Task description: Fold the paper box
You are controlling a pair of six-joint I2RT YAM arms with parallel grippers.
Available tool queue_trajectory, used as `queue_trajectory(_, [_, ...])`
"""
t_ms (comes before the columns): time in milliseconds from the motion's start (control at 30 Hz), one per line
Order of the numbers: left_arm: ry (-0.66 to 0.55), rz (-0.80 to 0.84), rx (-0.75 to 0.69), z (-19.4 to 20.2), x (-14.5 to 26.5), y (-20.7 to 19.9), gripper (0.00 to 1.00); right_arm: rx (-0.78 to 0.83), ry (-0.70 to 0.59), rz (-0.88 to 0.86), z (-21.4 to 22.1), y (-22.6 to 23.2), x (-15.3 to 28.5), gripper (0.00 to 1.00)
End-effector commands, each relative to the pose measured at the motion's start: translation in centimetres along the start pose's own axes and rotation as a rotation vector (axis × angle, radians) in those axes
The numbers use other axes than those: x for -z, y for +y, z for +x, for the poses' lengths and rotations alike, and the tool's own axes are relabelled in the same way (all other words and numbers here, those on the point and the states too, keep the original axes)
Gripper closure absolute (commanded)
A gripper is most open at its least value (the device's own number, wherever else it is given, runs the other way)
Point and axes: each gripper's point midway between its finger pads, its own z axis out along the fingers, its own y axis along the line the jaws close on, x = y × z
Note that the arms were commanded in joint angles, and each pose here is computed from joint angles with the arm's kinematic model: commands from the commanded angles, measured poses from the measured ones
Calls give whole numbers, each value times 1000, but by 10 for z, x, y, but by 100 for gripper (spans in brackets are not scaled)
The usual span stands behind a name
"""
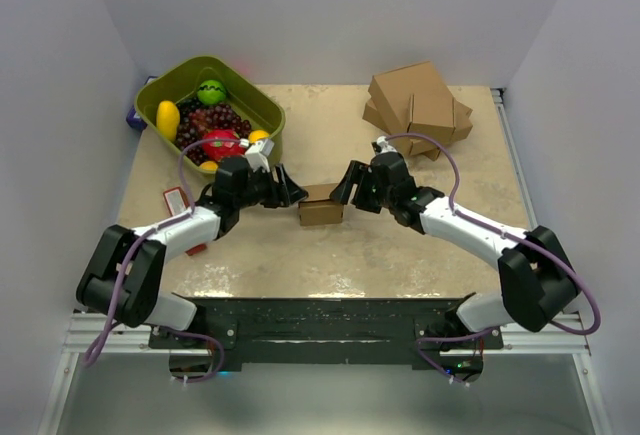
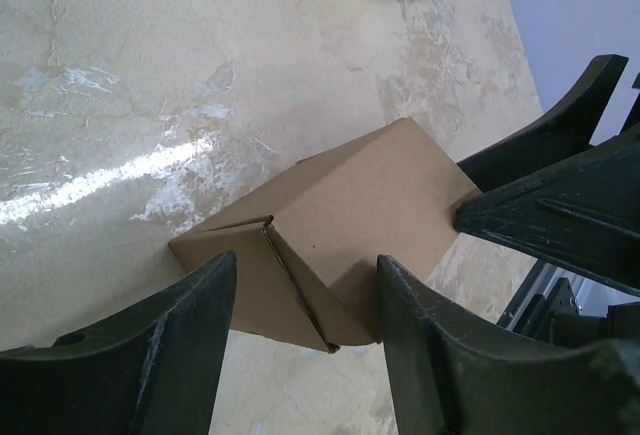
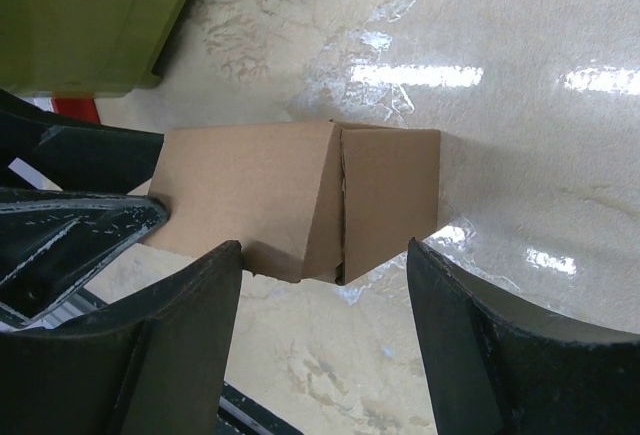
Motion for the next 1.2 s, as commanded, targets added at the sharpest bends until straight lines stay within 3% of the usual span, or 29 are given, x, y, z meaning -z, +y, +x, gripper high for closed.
queue_trajectory(0, [-1, -10, 8, 7, -1, 10, 40, 4, 4, 51, 6, -14, -5, 32])
queue_trajectory(600, [72, -58, 26, 38, -6, 34, 56, 15, 10, 56, 4, -13, -9, 30])
queue_trajectory(833, [86, -91, -8, 37, -6, 40, 57, 44, -35, 37, -23, -3, 5, 26])
queue_trajectory(1167, [90, -104, -25, 34, -5, 41, 58, 38, -55, 44, -29, -8, 15, 31])
